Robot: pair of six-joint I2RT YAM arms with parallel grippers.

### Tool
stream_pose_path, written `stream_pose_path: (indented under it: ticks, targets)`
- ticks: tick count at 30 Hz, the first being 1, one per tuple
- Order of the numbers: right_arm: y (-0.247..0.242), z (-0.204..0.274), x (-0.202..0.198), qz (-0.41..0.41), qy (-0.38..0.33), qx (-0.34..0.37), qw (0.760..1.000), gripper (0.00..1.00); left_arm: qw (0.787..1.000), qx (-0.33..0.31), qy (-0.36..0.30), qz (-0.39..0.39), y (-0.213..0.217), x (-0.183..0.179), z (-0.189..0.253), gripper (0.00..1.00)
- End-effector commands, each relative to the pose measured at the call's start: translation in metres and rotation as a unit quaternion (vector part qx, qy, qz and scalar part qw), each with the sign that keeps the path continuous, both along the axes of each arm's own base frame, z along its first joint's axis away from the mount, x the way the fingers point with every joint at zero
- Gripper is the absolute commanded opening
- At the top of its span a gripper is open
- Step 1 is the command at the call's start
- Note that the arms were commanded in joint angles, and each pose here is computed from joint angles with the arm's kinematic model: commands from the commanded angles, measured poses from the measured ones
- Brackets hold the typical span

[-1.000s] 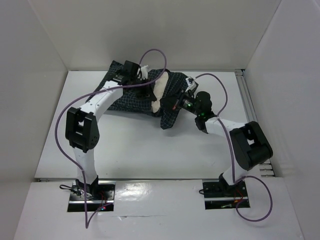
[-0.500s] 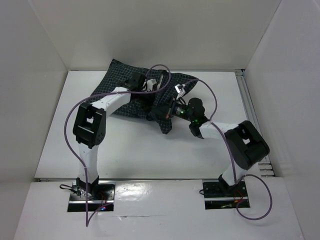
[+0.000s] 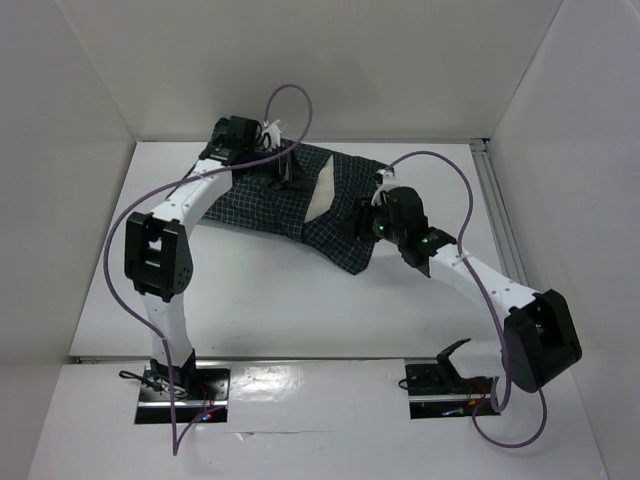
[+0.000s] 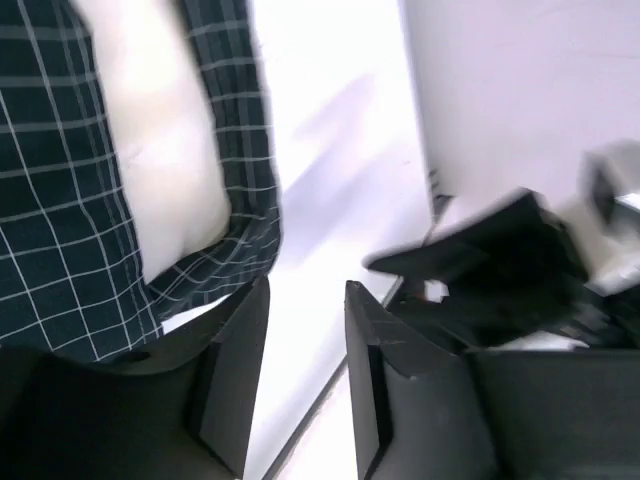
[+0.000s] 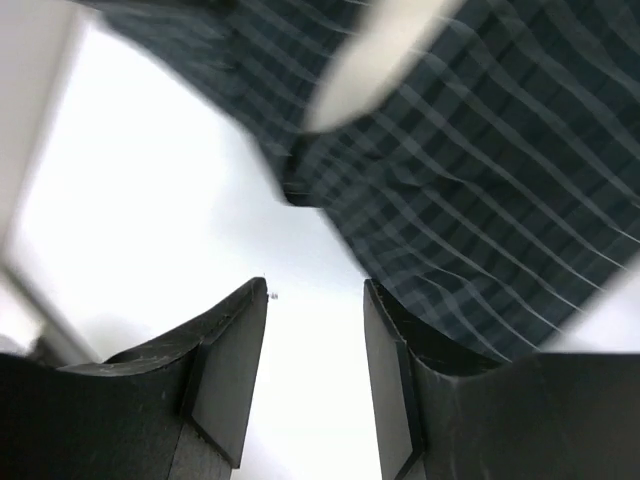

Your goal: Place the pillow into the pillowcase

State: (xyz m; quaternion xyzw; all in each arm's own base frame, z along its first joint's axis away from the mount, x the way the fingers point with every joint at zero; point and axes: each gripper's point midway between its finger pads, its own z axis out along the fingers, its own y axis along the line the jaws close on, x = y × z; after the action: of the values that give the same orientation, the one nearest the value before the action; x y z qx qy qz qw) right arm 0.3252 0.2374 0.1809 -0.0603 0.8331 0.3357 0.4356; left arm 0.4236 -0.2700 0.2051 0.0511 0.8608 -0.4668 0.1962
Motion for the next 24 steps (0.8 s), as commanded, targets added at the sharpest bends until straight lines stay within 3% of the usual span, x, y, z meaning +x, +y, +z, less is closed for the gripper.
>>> stream_pose_path:
  ticks: [1, 3, 4, 6, 8, 9, 10, 12, 13, 15, 16, 20, 22, 24]
  targets:
    - [-0.037, -0.014, 0.014, -0.079, 0.039, -0.084, 0.993, 0.51, 0.995, -0.069, -0.066, -0.03, 0.004, 0.0, 0.07, 0.48]
    - [-0.047, -0.006, 0.026, -0.116, 0.044, -0.093, 0.988, 0.48, 0.994, -0.071, -0.077, -0.023, 0.01, 0.004, 0.078, 0.41]
    - [-0.047, -0.002, 0.03, -0.121, 0.041, -0.093, 0.987, 0.45, 0.994, -0.071, -0.083, -0.015, 0.018, 0.006, 0.083, 0.28]
    - [-0.042, 0.001, 0.045, -0.125, 0.045, -0.099, 0.986, 0.37, 0.995, -0.057, -0.086, 0.013, 0.035, 0.015, 0.082, 0.14]
    - [-0.039, 0.001, 0.062, -0.135, 0.057, -0.115, 0.983, 0.35, 0.995, -0.024, -0.087, 0.048, 0.054, 0.025, 0.068, 0.08]
    - [-0.03, 0.023, 0.079, -0.133, 0.038, -0.109, 0.984, 0.4, 0.994, -0.013, -0.086, 0.067, 0.065, 0.028, 0.068, 0.08]
    - [-0.026, -0.002, 0.089, -0.13, 0.071, -0.132, 0.98, 0.46, 0.993, 0.005, -0.069, 0.092, 0.084, 0.032, 0.055, 0.1]
    - [-0.018, 0.014, 0.116, -0.146, 0.053, -0.141, 0.978, 0.51, 0.987, 0.037, -0.068, 0.138, 0.111, 0.034, 0.048, 0.17]
    - [-0.013, -0.01, 0.122, -0.147, 0.073, -0.165, 0.973, 0.51, 0.984, 0.047, -0.06, 0.162, 0.13, 0.035, 0.044, 0.17]
    - [-0.008, -0.002, 0.142, -0.164, 0.055, -0.18, 0.968, 0.51, 0.981, 0.054, -0.058, 0.179, 0.147, 0.028, 0.041, 0.17]
    - [-0.005, -0.029, 0.144, -0.164, 0.079, -0.208, 0.961, 0.49, 0.977, 0.06, -0.056, 0.197, 0.16, 0.028, 0.039, 0.17]
    - [-0.007, -0.056, 0.158, -0.188, 0.1, -0.28, 0.936, 0.43, 0.971, 0.083, -0.045, 0.219, 0.18, 0.021, 0.028, 0.17]
    - [-0.005, -0.053, 0.156, -0.203, 0.086, -0.303, 0.927, 0.43, 0.961, 0.117, -0.038, 0.248, 0.197, 0.024, 0.016, 0.21]
    - [0.001, -0.051, 0.156, -0.201, 0.075, -0.295, 0.931, 0.35, 0.949, 0.151, -0.037, 0.273, 0.21, 0.024, 0.009, 0.3]
